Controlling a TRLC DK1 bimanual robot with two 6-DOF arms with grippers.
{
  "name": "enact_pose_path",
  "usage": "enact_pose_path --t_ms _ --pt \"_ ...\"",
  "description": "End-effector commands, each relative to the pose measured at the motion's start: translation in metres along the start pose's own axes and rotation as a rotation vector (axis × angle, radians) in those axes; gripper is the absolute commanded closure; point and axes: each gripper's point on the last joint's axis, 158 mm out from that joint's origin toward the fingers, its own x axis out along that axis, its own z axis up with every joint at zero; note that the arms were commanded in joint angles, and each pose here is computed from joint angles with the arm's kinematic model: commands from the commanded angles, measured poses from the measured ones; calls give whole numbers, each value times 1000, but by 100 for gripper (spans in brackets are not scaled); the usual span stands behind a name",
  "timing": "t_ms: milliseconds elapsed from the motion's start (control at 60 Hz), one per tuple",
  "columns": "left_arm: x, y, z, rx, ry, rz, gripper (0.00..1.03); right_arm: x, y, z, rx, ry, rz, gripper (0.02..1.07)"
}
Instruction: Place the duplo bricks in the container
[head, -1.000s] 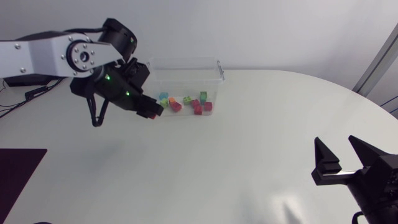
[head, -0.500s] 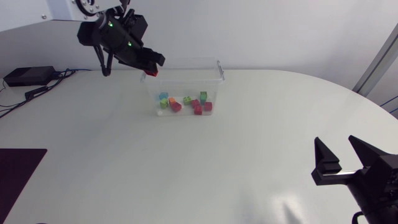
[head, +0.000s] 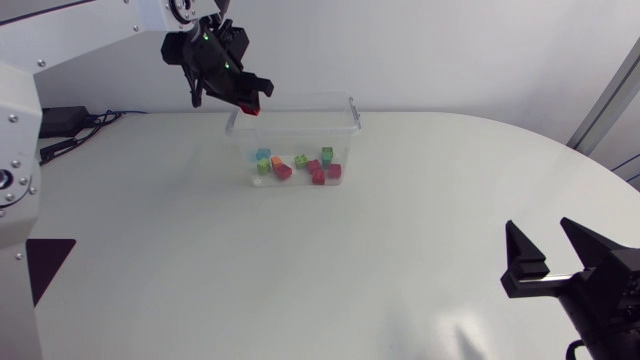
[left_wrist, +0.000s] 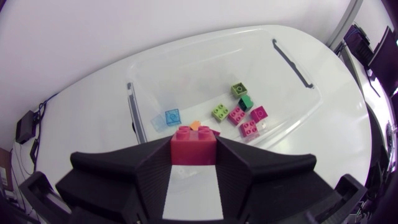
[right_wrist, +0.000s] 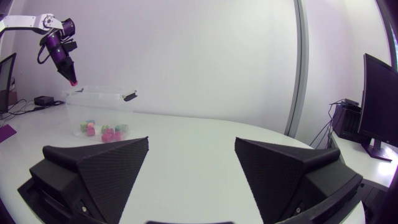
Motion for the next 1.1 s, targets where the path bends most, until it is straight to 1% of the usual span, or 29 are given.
enact_pose_path --t_ms 0,250,300,317,333,350,367,383,400,417,567,700,933,1083 --pt "12 2 -1 -9 23 -8 78 1 0 -5 -20 0 2 7" --pt "22 -5 -7 -4 67 -18 78 1 0 -5 -20 0 2 7" --pt "23 -7 -8 0 71 -20 76 1 0 -5 -20 -1 1 7" --pt "23 -7 -10 0 78 -20 72 1 0 -5 -20 0 2 7" --pt "23 -8 -10 1 81 -22 66 1 0 -5 -18 -1 1 7" --pt "23 -8 -12 1 85 -22 58 1 0 -5 -18 0 2 7" --pt "23 -9 -12 4 88 -23 43 1 0 -5 -20 -1 1 7" --pt "23 -9 -12 5 88 -23 40 1 0 -5 -20 -1 1 7" --pt "22 -10 -14 8 96 -25 17 1 0 -5 -20 0 2 7" --pt "22 -11 -16 9 103 -26 3 1 0 -5 -20 0 2 7" --pt "14 -13 -17 13 109 -29 3 1 0 -5 -18 0 2 7" --pt "0 -14 -18 16 109 -27 3 1 0 -5 -20 -1 1 7" --pt "-26 -5 -19 12 76 -14 4 1 0 -5 -18 0 2 7" --pt "-36 3 -30 12 60 -3 4 1 0 -5 -20 -1 1 7"
